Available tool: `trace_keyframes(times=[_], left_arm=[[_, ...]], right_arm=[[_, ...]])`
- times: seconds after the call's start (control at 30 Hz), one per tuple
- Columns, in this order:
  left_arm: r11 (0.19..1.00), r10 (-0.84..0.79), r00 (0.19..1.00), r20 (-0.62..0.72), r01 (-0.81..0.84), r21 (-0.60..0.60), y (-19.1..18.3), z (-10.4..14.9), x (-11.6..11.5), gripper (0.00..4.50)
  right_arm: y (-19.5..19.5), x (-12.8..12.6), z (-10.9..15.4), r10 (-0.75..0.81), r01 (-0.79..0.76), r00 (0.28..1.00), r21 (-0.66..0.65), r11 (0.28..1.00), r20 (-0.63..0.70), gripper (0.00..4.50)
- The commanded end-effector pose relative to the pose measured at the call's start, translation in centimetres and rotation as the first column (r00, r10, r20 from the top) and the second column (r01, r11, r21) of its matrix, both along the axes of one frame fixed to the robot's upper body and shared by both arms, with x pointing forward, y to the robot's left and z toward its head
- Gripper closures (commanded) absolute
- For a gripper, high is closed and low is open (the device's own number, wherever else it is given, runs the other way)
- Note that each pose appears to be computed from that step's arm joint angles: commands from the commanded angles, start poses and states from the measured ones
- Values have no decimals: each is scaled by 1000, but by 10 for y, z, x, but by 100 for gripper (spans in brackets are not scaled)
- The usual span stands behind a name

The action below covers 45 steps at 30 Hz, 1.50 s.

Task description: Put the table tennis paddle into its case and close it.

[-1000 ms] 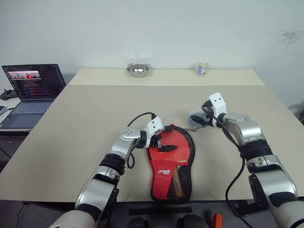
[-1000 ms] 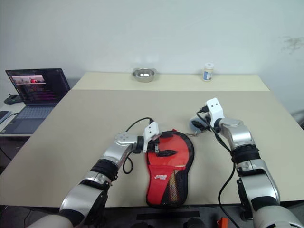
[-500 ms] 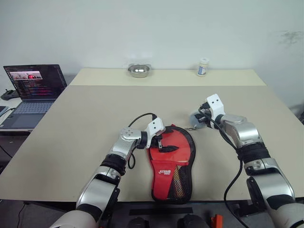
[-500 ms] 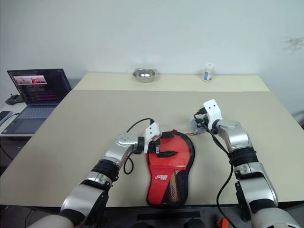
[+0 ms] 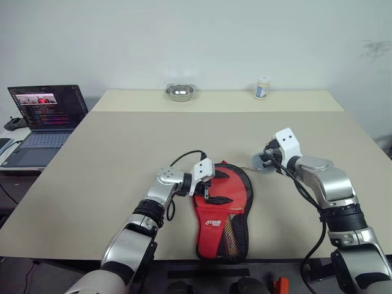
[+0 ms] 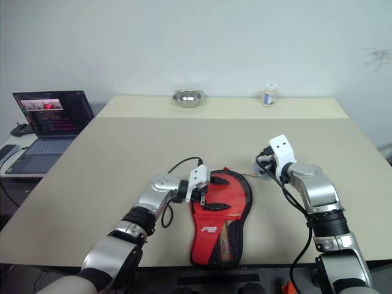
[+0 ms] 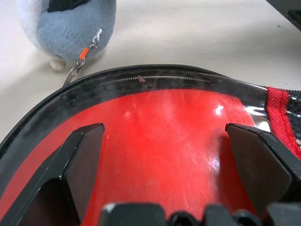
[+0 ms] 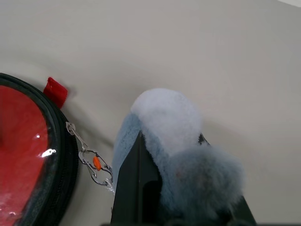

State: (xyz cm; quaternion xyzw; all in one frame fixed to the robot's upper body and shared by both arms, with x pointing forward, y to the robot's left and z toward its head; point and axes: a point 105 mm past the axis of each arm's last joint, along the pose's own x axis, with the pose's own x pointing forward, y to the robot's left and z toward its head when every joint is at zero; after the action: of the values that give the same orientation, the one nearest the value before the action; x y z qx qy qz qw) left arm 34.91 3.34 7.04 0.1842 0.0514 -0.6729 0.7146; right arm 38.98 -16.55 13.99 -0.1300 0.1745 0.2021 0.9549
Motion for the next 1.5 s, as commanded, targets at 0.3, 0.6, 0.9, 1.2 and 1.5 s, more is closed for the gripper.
trace_keyframes(times=[0.3, 0.6, 0.9, 1.2, 1.5], left_arm=[[982, 49, 986, -162, -18, 185, 6, -74, -26, 0], [975, 113, 972, -207, -69, 210, 9, -80, -23, 0], [967, 119, 971, -206, -66, 246, 9, -84, -23, 0], [959, 128, 973, -191, -73, 273, 8, -87, -22, 0], [955, 127, 975, -181, -71, 287, 6, -91, -23, 0]], right_arm=[[-48, -45, 6, -78, 75, 997, -121, 990, -18, 428], [-32, -140, -14, 167, -218, 941, -152, 964, -294, 430], [-2, -210, -30, 386, -477, 793, -87, 875, -472, 430], [14, -248, -54, 464, -557, 701, -10, 830, -542, 430], [25, -261, -55, 526, -596, 645, 67, 800, -554, 431]])
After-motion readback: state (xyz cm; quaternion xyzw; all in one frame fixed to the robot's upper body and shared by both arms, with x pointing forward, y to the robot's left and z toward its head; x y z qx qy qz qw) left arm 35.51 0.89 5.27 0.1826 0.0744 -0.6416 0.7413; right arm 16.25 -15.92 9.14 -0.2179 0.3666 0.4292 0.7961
